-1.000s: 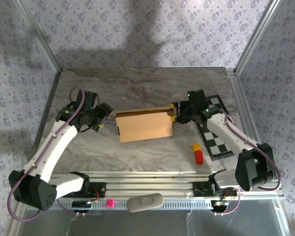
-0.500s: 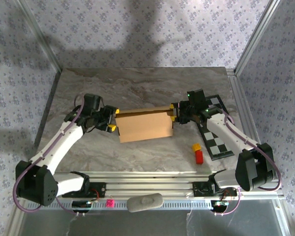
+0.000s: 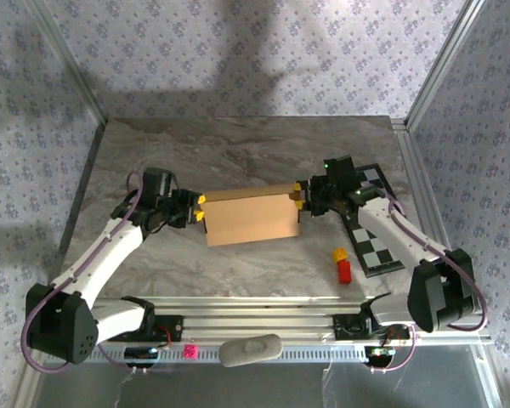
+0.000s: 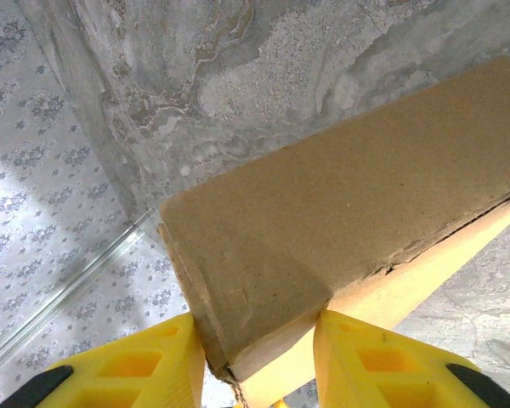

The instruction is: Fold the paper box

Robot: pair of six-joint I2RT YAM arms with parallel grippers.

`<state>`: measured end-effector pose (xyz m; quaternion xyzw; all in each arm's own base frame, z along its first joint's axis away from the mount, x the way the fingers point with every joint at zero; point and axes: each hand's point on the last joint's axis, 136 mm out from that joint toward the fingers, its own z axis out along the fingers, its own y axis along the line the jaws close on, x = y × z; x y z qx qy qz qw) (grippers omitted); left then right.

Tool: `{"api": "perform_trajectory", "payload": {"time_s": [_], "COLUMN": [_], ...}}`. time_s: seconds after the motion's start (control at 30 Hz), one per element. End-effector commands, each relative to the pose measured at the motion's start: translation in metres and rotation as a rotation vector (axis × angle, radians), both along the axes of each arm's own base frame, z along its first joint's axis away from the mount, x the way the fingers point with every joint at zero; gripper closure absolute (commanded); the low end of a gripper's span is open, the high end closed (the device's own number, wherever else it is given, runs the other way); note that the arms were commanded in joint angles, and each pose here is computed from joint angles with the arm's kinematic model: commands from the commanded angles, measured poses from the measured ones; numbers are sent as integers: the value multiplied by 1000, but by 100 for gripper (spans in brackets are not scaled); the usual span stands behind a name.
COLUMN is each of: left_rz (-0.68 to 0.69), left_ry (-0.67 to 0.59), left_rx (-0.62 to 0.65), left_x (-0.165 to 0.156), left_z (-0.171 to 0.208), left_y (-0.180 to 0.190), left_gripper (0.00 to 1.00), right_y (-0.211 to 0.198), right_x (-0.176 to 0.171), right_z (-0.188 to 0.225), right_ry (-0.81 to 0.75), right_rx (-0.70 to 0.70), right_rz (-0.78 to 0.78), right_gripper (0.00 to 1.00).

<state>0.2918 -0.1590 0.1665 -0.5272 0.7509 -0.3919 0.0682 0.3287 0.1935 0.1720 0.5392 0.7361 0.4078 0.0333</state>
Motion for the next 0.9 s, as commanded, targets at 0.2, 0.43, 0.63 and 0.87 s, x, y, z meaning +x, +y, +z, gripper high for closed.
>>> {"api": "perform_trajectory", "payload": {"time_s": [0.2, 0.43, 0.63, 0.87], "left_rz": [-9, -123, -188, -220], "left_ry": [-63, -205, -166, -108], "left_rx": [20, 100, 124, 112], "left_x": [0, 10, -11, -40], "left_z": [3, 21, 10, 0], "left_y": [5, 1, -3, -8], "left_gripper": [77, 86, 87, 78], "right_y": [-4, 11, 7, -3], "right_x": [-11, -1, -21, -52], "right_z": [1, 17, 8, -2], "right_ry": [-35, -228, -219, -186], "right_rx": [-58, -94, -119, -108], "right_rz": [73, 281, 368, 374], "right_gripper": [64, 68, 69, 67]}}
